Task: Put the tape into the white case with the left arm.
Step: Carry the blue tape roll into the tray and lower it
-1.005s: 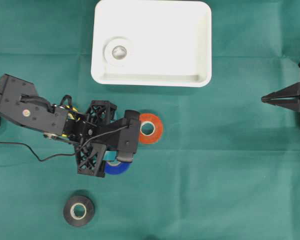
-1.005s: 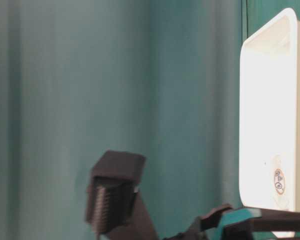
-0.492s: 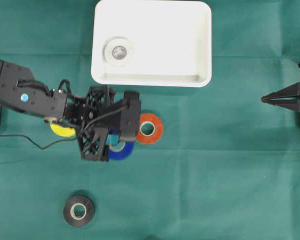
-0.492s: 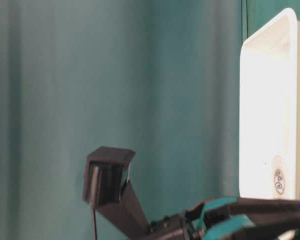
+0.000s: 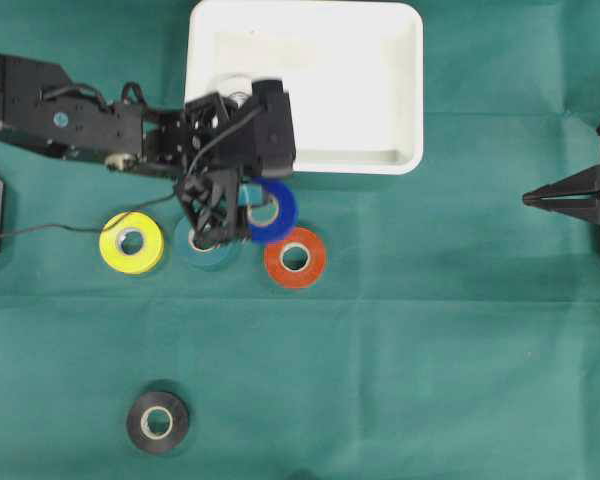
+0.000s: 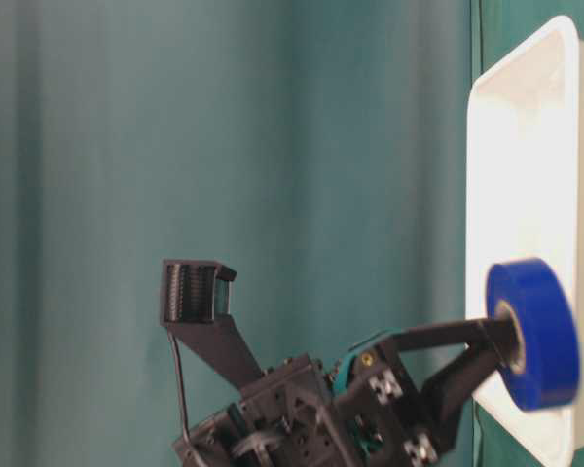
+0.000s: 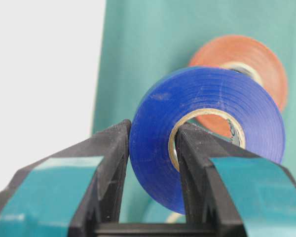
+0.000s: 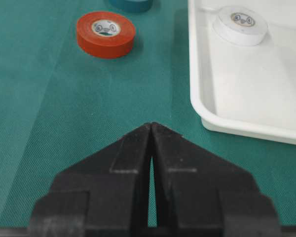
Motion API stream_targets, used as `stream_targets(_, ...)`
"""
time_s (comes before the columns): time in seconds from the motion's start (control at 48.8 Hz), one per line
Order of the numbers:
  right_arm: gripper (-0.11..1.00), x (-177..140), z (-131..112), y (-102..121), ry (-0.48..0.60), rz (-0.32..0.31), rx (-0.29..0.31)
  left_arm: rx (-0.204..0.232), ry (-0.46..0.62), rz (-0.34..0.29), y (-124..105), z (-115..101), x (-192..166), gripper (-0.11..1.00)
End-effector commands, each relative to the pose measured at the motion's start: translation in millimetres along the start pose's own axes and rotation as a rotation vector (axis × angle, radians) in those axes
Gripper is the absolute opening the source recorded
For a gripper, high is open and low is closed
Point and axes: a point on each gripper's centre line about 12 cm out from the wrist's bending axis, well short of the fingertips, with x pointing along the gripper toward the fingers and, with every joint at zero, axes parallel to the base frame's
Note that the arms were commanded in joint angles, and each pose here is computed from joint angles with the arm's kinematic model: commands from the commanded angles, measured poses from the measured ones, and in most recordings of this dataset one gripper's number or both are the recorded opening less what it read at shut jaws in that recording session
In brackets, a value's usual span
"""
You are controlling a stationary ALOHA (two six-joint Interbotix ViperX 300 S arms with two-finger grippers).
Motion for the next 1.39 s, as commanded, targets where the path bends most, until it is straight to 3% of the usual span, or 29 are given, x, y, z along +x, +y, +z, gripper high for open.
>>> stream_targets(0.0,-0.10,1,5,0,-0.011,0.000,0.000,-0.021,-0.060,0.016,11,15,-5,0.26)
stream_targets(0.164,-0.10,1,5,0,-0.011,-0.001,0.002,-0.053,-0.114,0.047,31,26,-4,0.26)
stream_targets(0.492,-0.10,1,5,0,-0.011,-0.001,0.000,-0.039,-0.129,0.103,66,35,16,0.26)
stream_targets(0.82,-0.10,1,4,0,-0.008,-0.001,0.000,-0.074,-0.125,0.139,91,38,22,0.26)
stream_targets(0.943,-0.10,1,4,0,-0.008,-0.001,0.000,-0.060,-0.129,0.142,92,38,24,0.26)
stream_targets(1.148,-0.10,1,4,0,-0.008,-0.001,0.002,-0.003,-0.134,0.147,93,39,28,0.26)
stream_targets(1.374,-0.10,1,4,0,-0.008,-0.001,0.000,-0.006,-0.131,0.149,94,37,29,0.26)
